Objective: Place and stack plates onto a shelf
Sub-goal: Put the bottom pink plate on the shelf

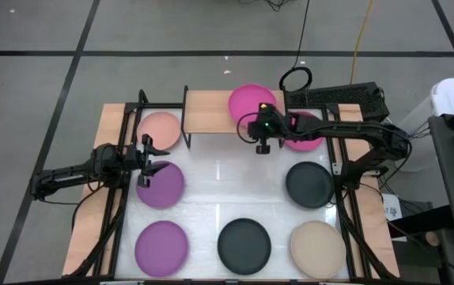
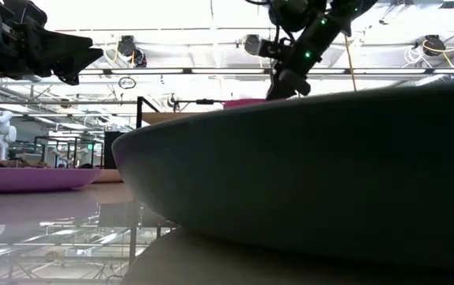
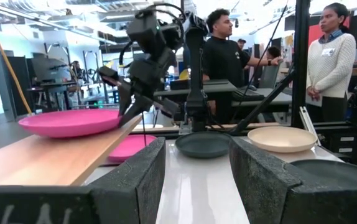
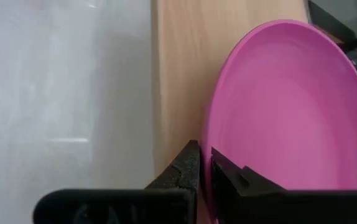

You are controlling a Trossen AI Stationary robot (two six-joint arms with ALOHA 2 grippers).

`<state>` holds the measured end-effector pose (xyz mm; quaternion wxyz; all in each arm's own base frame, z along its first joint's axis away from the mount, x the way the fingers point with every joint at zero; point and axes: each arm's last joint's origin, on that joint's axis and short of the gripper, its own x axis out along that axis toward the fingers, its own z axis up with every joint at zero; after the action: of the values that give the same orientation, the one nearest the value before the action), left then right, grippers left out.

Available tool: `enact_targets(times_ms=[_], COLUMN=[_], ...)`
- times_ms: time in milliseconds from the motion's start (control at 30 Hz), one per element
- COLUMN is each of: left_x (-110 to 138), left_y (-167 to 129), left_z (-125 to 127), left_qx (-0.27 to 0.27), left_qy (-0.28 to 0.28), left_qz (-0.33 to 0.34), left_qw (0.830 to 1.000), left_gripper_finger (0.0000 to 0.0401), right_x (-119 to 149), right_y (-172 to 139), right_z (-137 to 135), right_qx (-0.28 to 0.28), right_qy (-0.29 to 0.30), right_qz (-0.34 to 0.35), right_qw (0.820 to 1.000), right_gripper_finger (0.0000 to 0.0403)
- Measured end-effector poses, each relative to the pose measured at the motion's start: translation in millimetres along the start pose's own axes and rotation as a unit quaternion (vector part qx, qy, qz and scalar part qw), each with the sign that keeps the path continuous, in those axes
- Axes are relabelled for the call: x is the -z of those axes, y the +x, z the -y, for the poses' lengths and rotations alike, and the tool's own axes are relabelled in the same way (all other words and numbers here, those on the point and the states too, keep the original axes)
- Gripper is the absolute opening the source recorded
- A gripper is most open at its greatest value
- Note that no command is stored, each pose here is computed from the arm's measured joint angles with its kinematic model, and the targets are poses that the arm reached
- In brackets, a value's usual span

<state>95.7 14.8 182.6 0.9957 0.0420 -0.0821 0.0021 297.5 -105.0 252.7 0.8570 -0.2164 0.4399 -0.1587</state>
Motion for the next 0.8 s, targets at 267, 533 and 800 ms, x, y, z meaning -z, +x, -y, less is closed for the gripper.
enact_targets(times_ms=[267,533,800], left_x=[0.0,0.0,0.0], left_y=[0.0,0.0,0.0], left_z=[0.0,0.0,0.0], left_qx=[0.0,0.0,0.0], left_qy=[0.0,0.0,0.0], left_qz=[0.0,0.0,0.0], left_qw=[1.0,1.0,1.0], left_gripper_finger=[0.0184,0.0184,0.0184], right_x=[10.3,8.3,6.4], right_y=[4.6,3.2,-7.9], right_z=[-3.8,-3.6,-2.1], right_qx=[0.041,0.041,0.002], right_qy=[-0.001,0.015,0.044], right_qz=[-0.037,-0.023,0.013], right_qw=[0.998,0.999,0.999], right_gripper_finger=[0.0012,0.0013,0.0013])
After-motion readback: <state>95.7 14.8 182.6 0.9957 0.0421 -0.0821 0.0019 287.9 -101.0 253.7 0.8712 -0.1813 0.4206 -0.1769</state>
